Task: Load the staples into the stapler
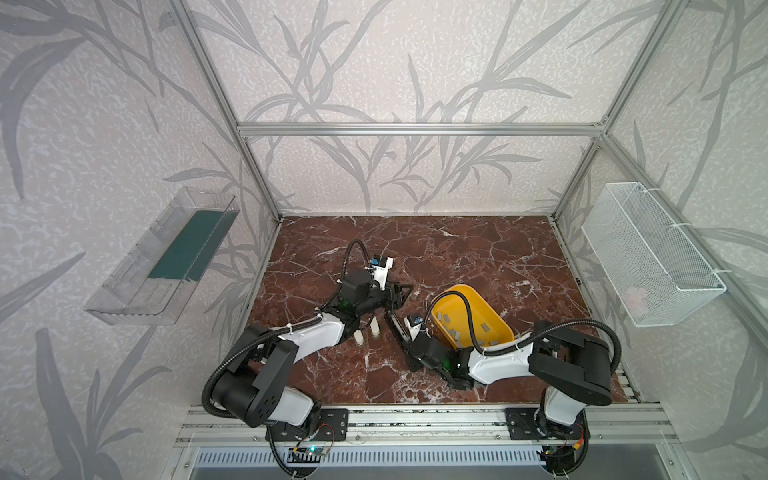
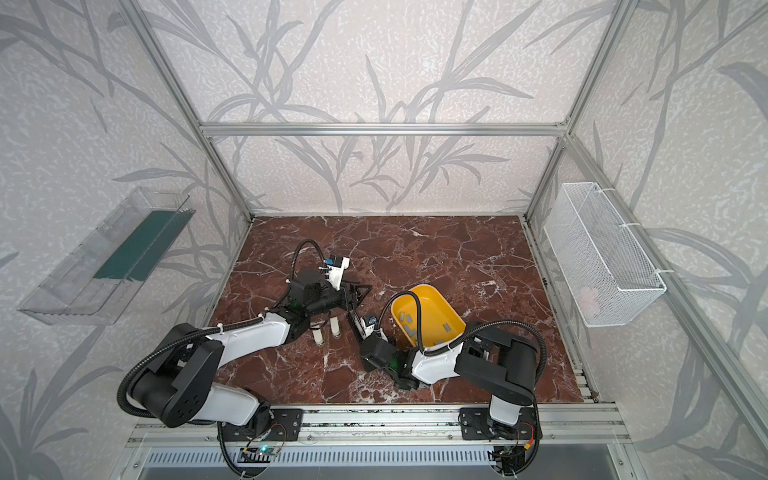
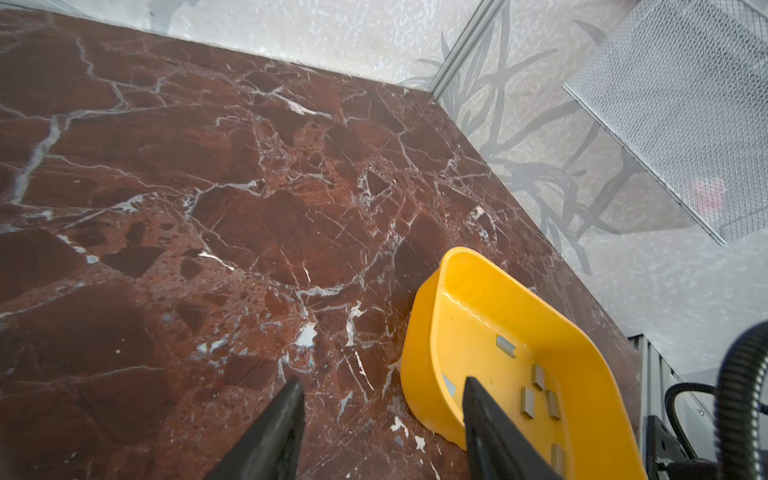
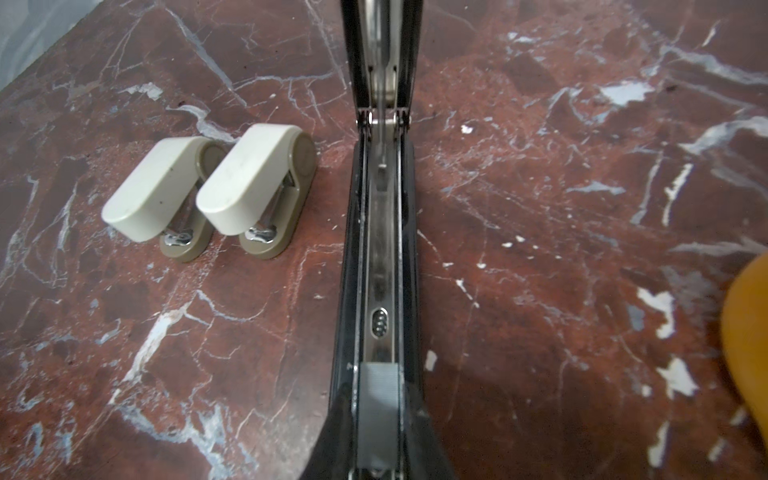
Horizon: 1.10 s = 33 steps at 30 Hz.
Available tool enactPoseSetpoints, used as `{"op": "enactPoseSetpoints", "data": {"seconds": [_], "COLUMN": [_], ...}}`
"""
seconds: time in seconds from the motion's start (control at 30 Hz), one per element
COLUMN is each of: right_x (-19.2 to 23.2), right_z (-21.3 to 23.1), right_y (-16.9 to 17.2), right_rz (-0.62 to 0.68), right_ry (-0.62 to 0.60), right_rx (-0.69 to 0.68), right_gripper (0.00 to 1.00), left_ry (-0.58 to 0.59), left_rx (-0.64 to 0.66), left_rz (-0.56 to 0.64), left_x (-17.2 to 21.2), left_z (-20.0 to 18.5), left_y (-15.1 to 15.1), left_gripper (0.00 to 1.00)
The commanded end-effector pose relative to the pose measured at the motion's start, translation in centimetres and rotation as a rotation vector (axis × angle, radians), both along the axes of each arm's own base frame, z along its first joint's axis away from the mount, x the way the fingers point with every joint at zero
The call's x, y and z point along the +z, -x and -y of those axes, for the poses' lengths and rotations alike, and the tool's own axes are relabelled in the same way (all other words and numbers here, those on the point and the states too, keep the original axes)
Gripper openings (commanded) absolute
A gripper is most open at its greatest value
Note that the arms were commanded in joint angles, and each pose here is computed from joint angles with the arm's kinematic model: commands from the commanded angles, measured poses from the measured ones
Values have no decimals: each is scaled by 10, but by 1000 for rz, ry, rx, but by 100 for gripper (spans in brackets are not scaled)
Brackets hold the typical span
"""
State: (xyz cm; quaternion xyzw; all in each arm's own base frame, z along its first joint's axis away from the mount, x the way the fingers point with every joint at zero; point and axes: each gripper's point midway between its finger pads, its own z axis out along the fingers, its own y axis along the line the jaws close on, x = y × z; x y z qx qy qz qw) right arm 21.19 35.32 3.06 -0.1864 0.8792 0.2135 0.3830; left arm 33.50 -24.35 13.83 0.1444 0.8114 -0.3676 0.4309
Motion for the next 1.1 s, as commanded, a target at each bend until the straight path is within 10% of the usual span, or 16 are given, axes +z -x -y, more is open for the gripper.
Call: {"op": "enactPoseSetpoints", "data": {"seconds": [0.0, 1.07], "right_x": [-8, 26], "right_z": [22, 31], "right_y": [-9, -30], "right_rz": [0, 222], "right_ry": [45, -150], "right_rx": [-60, -94], "right_gripper": [0, 7], "left_ry": [-41, -298], "left_rx": [16, -169], "left_rz": [46, 137], "left_x": [9, -2], "left_z": [-1, 26], "left_y": [-6, 29], "left_gripper": [59, 62]}}
